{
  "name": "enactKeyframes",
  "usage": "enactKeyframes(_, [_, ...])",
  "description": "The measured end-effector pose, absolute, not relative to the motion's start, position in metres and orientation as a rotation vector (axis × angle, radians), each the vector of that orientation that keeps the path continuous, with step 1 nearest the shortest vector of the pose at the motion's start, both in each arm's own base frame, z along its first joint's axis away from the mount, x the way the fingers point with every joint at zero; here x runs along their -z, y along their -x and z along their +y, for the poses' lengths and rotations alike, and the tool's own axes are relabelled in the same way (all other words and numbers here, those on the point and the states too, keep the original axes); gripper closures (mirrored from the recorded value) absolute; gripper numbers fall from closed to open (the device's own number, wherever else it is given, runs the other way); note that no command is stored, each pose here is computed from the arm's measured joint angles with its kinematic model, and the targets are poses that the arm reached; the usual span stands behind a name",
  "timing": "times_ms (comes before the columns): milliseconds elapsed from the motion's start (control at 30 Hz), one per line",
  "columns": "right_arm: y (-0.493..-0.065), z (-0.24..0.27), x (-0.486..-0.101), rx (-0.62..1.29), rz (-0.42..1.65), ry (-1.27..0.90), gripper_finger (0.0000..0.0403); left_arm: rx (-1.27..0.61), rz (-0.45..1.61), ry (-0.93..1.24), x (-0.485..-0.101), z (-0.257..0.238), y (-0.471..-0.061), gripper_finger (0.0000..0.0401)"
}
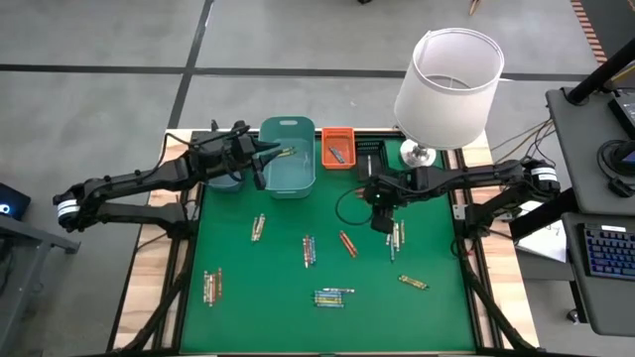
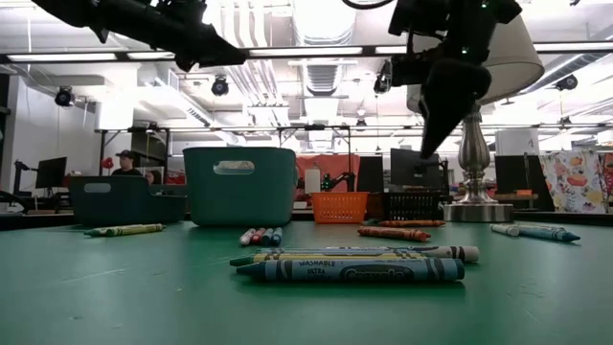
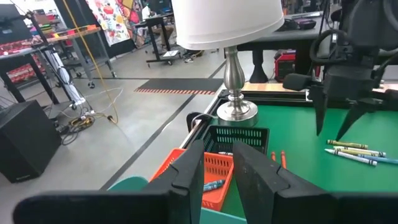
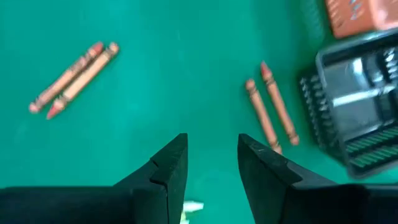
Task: Sort crayons
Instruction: Put the orange crayon into the blue bin
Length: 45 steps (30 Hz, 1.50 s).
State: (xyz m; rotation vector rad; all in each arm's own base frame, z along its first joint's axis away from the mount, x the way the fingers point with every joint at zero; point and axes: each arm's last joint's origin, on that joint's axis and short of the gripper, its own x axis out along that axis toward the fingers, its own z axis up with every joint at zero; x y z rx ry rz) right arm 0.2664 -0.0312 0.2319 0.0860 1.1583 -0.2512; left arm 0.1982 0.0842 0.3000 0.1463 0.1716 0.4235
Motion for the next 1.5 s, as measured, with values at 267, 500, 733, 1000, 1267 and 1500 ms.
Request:
enactKeyframes(267, [-0.285,-0.047,-0.216,0.255,1.133,0.028,0.028,-0.424,0.171,-0.146,-0.3,0.084,-0.198,0.0333])
enactKeyframes(500, [-0.296,-0.061,-0.184,0.24,1.24,0.071,0.028,-0.423,0.172,-0.149,-0.3,0.084,-0.198,0.0333])
enactKeyframes(733, [-0.299,-0.072,-0.162,0.244,1.326,0.067,0.028,-0.423,0.174,-0.155,-0.3,0.084,-0.198,0.0333])
enactKeyframes(1000, [-0.296,-0.082,-0.149,0.283,1.404,0.099,0.028,-0.422,0.177,-0.173,-0.3,0.084,-0.198,0.0333])
enactKeyframes(1267, [-0.298,-0.086,-0.138,0.274,1.44,0.097,0.028,-0.421,0.188,-0.171,-0.298,0.085,-0.201,0.0333])
enactKeyframes(1500, [-0.298,-0.086,-0.137,0.234,1.44,0.097,0.0301,-0.418,0.208,-0.168,-0.292,0.088,-0.207,0.0333])
